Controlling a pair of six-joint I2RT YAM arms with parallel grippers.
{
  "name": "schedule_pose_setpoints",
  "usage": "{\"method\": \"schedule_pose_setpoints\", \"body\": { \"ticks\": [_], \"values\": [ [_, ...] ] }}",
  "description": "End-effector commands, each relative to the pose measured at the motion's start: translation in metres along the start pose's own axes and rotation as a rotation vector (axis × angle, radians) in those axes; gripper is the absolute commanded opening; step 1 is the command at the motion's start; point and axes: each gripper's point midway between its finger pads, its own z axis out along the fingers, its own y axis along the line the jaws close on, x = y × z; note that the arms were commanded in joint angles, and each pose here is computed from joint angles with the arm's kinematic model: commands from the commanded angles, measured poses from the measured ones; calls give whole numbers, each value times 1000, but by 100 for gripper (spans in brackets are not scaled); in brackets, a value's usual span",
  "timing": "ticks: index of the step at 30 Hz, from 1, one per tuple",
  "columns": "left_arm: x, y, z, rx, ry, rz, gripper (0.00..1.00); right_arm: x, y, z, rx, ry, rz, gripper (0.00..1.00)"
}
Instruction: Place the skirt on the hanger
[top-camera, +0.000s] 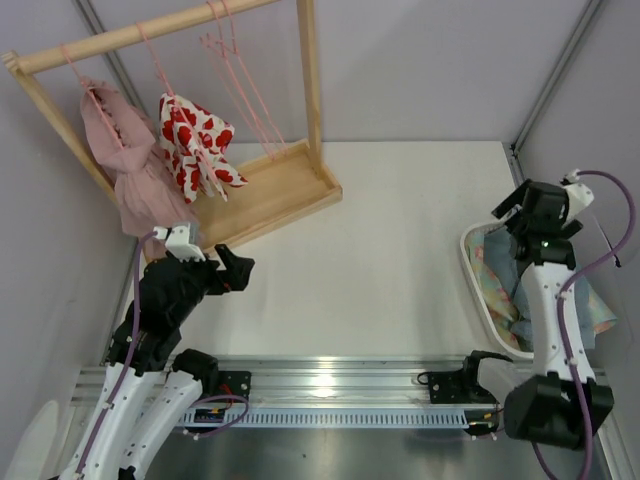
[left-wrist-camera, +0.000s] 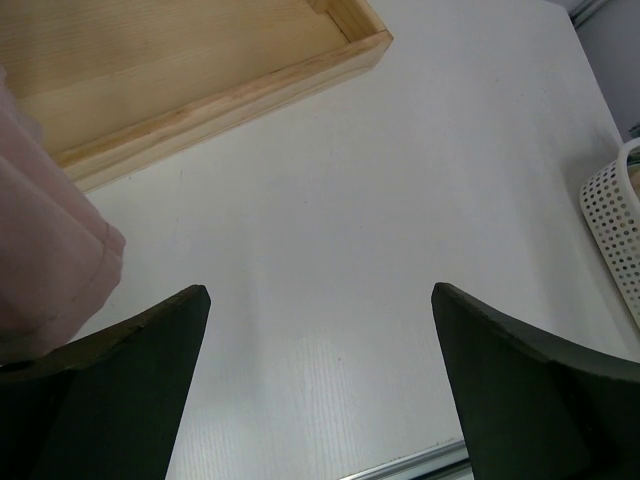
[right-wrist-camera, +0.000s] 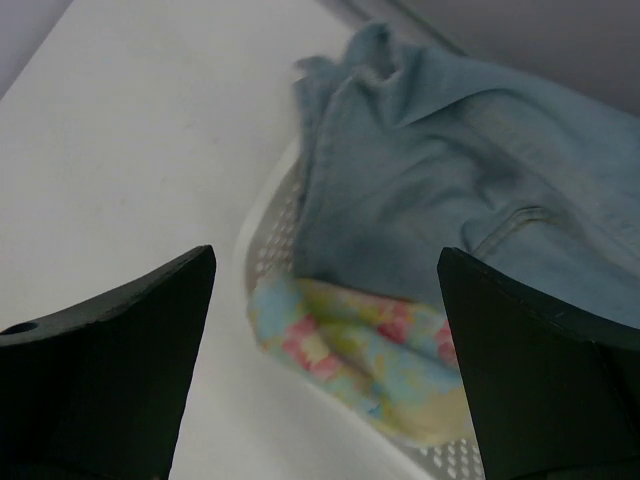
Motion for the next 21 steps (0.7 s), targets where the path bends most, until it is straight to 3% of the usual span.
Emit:
{"method": "schedule_pose_setpoints", "body": {
  "ticks": [1, 5, 21],
  "values": [
    [-3, -5, 2, 32, -13, 15, 99, -28, -48, 22, 186, -6, 135, 99],
    [-2, -2, 3, 14, -5, 16, 99, -16, -89, 39, 359, 32, 161, 99],
    [3, -3, 7, 17, 21, 20, 99, -1, -112, 61, 395, 16, -26, 99]
  ]
}}
